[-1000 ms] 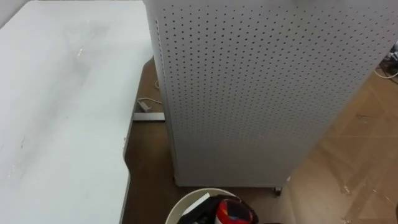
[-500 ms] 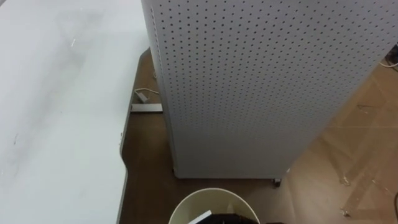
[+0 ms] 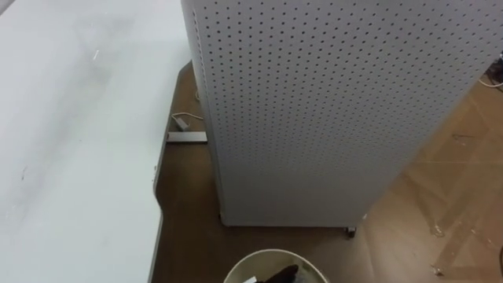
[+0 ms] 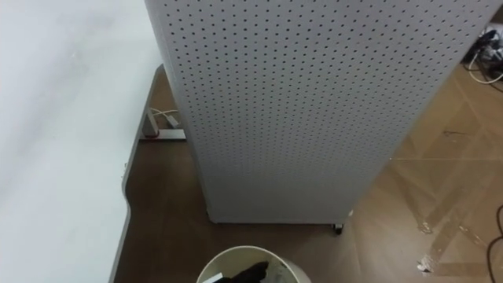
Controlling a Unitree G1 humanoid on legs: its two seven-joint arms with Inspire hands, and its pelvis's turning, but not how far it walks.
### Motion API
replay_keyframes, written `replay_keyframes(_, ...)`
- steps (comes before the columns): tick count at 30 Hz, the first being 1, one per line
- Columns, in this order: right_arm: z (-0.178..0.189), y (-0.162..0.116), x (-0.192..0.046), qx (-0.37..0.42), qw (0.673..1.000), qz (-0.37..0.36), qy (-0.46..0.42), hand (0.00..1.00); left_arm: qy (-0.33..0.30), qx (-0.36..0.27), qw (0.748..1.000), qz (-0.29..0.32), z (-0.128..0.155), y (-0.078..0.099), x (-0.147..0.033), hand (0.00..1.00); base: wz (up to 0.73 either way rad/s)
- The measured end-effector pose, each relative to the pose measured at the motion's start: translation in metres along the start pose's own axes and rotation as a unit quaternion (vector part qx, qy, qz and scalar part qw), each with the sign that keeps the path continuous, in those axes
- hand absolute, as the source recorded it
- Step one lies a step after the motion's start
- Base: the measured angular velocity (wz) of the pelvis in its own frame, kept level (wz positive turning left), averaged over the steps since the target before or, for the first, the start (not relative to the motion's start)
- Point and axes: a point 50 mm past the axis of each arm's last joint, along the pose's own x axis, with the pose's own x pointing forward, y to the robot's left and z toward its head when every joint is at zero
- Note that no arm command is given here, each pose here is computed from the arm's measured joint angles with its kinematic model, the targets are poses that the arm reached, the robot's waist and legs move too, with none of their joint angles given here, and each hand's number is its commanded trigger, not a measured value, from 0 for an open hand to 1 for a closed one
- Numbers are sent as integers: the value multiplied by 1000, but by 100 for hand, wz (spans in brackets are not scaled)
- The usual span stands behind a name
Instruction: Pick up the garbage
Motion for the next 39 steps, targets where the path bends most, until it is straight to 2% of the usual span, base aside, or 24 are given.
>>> replay_keyframes(6, -15, 1, -4, -1, 1000, 1, 21, 100, 12, 26, 1000, 7, -3, 0, -1, 0, 0)
replay_keyframes(15, -34, -2, -11, 15, 999, -7, 40, 100, 75, 75, 994, 27, -26, 7, -10, 0, -1)
replay_keyframes(22, -40, -5, -15, 39, 998, -13, 40, 100, 75, 60, 992, 81, -29, 24, -18, 0, -26)
replay_keyframes(28, -52, -7, -21, 52, 997, -10, 55, 100, 91, 41, 990, 98, -39, 27, -26, 0, -34)
replay_keyframes(33, -56, -14, -25, 68, 995, -38, 63, 100, 81, 27, 992, 92, -37, 20, -18, 0, -29)
replay_keyframes(39, -60, -15, -27, 66, 994, -44, 71, 100, 80, 23, 991, 107, -37, 26, -23, 0, -27)
